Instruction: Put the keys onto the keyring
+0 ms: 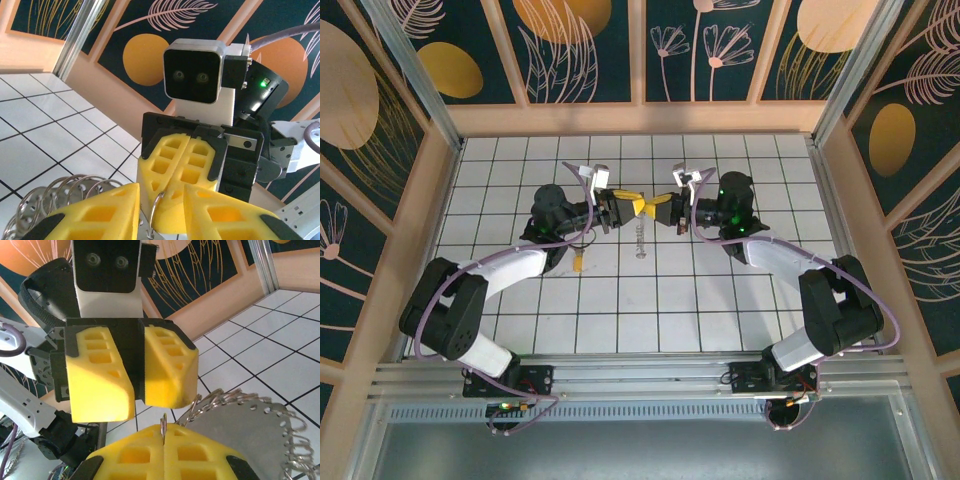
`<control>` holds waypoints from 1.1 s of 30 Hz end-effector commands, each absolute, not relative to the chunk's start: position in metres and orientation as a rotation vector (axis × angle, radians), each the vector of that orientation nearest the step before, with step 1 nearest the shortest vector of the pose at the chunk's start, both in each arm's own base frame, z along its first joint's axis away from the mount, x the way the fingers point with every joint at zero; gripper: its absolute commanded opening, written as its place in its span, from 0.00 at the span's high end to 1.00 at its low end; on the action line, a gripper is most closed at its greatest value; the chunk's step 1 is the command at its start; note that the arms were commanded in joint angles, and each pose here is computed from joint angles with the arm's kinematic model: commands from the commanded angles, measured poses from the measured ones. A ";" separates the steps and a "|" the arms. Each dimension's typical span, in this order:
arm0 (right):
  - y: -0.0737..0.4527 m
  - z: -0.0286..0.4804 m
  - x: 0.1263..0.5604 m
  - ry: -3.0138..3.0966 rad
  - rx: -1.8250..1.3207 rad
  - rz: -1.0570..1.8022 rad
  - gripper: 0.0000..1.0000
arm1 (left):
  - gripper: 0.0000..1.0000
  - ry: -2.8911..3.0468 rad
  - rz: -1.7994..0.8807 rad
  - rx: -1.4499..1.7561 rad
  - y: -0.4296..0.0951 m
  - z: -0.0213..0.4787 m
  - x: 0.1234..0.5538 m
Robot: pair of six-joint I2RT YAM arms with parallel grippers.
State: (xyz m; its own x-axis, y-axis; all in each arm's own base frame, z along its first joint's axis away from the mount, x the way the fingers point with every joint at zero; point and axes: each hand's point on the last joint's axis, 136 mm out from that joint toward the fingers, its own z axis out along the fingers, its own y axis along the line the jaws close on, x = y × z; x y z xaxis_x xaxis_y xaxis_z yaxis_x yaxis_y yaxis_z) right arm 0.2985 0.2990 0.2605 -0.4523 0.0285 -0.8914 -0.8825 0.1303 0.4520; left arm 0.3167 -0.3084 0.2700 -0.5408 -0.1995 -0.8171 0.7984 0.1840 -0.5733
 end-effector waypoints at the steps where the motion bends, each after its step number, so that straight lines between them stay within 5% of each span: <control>1: 0.303 0.280 0.295 1.512 -0.899 1.437 1.00 | 0.71 1.590 -1.518 0.612 -0.311 0.271 0.310; 7: 0.304 0.279 0.298 1.515 -0.888 1.433 1.00 | 0.72 1.582 -1.536 0.625 -0.313 0.270 0.307; 25: 0.308 0.278 0.301 1.514 -0.875 1.455 1.00 | 0.98 1.578 -1.569 0.697 -0.322 0.265 0.295; 30: 0.309 0.277 0.301 1.519 -0.873 1.460 1.00 | 0.78 1.626 -1.515 0.695 -0.323 0.257 0.300; 33: 0.310 0.276 0.302 1.527 -0.873 1.462 1.00 | 0.76 1.658 -1.448 0.691 -0.320 0.252 0.305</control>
